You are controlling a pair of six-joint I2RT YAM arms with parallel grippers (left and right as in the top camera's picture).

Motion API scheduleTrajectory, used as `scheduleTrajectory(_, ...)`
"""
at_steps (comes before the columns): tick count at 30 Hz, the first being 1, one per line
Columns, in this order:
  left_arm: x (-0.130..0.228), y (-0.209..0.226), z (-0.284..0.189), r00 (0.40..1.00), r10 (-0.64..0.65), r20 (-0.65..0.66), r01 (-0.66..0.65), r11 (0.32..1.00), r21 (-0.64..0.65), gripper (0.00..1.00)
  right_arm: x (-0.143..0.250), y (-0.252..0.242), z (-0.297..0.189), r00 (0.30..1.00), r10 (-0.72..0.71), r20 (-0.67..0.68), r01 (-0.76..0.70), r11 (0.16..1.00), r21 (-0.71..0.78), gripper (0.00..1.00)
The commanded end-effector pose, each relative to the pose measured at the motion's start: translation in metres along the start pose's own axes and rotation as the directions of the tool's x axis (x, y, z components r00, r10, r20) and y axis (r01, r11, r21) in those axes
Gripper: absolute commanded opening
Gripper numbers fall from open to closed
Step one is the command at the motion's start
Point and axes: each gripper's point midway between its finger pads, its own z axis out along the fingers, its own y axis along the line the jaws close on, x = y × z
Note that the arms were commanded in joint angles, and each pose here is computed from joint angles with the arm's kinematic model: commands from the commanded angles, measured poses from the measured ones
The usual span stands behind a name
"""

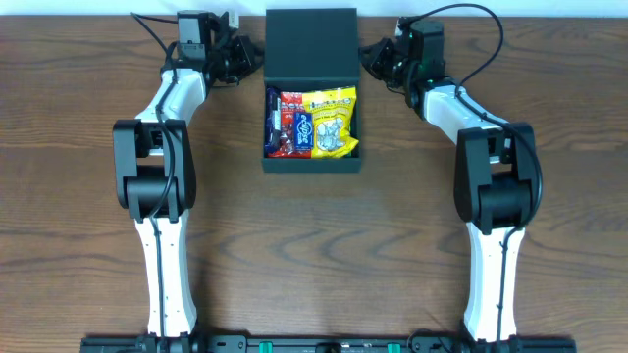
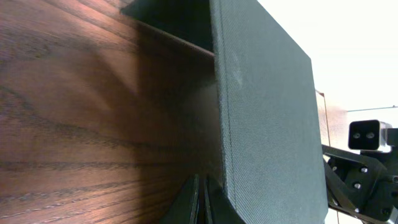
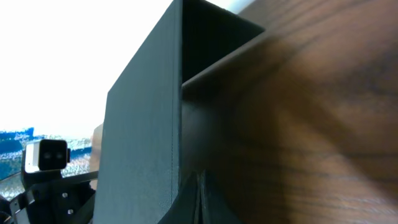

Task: Pack container
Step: 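Move both grippers to the box lid's back edge, then swing the lid forward with both grippers to close the box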

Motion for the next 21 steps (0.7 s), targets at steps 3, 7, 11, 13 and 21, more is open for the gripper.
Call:
scheduleTrajectory(3, 0.005, -0.030, 0.003, 0.998, 0.044, -0.050, -0.038, 0.991, 0.126, 0.06, 0.026, 0.021, 0.011, 0.996, -0.038, -0.078, 0.029, 0.994, -0.104, 0.01)
scheduleTrajectory(7, 0.001, -0.054, -0.005, 0.991, 0.113, -0.065, -0.096, 0.972, 0.213, 0.06, 0.025, 0.044, 0.004, 0.987, -0.128, -0.096, 0.102, 0.967, -0.235, 0.01)
scheduleTrajectory(11, -0.006, -0.081, -0.016, 0.985, 0.158, -0.073, -0.132, 0.951, 0.280, 0.06, 0.024, 0.062, -0.009, 0.975, -0.184, -0.126, 0.131, 0.930, -0.344, 0.01)
scheduleTrajectory(13, -0.009, -0.092, -0.025, 0.979, 0.194, -0.067, -0.165, 0.940, 0.298, 0.06, 0.024, 0.068, -0.016, 0.965, -0.217, -0.149, 0.145, 0.910, -0.388, 0.01)
scheduleTrajectory(21, -0.010, -0.119, -0.072, 0.942, 0.331, -0.053, -0.307, 0.915, 0.262, 0.06, 0.036, 0.101, -0.042, 0.907, -0.350, -0.233, 0.170, 0.813, -0.558, 0.01)
